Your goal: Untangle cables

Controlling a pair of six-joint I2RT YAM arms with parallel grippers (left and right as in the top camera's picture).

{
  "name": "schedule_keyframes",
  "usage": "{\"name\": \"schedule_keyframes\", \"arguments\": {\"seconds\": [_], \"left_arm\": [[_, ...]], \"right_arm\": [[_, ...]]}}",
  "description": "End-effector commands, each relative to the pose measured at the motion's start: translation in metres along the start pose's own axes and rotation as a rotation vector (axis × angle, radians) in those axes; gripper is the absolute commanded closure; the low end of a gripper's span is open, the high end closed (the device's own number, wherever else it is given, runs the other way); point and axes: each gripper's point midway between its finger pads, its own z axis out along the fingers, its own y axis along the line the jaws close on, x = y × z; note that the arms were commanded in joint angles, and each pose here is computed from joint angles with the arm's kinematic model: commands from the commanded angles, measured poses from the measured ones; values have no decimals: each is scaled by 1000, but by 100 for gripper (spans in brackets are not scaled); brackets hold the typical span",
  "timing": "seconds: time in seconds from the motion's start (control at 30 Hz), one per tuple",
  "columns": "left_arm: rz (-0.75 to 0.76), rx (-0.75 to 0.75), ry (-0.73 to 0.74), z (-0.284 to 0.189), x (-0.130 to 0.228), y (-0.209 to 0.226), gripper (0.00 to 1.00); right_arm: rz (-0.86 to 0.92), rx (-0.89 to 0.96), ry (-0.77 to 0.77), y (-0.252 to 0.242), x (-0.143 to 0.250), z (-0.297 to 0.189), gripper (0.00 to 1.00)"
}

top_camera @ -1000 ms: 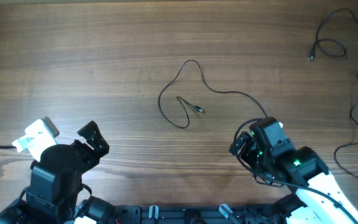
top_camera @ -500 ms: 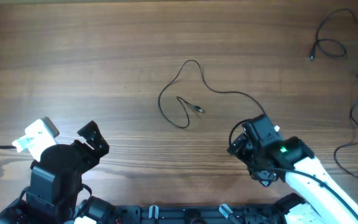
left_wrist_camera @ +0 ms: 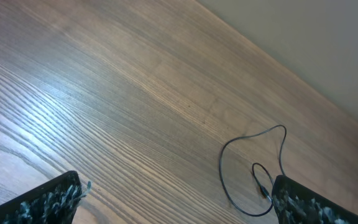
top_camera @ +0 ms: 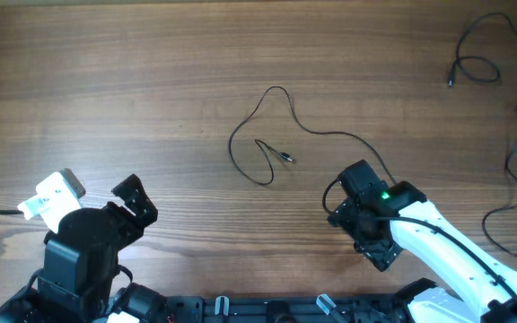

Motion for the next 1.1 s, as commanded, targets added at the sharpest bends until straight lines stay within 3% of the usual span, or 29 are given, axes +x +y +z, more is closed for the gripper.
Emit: {"name": "schedule_keyframes", "arguments": {"seconds": [0.0,0.2,0.43,0.57,0.63,0.67,0.73,0.8,0.87,1.07], "left_arm": [[-12,-2,0,1,0,1,0],[-12,-2,0,1,0,1,0],[-12,-2,0,1,0,1,0],[-12,-2,0,1,0,1,0],[-12,-2,0,1,0,1,0],[-12,-2,0,1,0,1,0],[-12,-2,0,1,0,1,0],[-12,-2,0,1,0,0,0],[-12,-2,0,1,0,1,0],[-12,-2,0,1,0,1,0]], "right_arm": [[25,76,-153,-15,-26,1,0],[21,54,-194,-8,-34,0,0],[23,-60,-112,4,-19,28,0],[87,-23,-95,-13,-13,41,0],[71,-29,-98,-12,-14,41,16],[68,-30,-100,-11,-14,41,34],[18,-45,-116,-7,-18,40,57],[-30,-66,-125,-1,-19,40,68],[-48,-75,-129,1,-20,39,96],[-142,-123,-146,18,-23,33,96]]}}
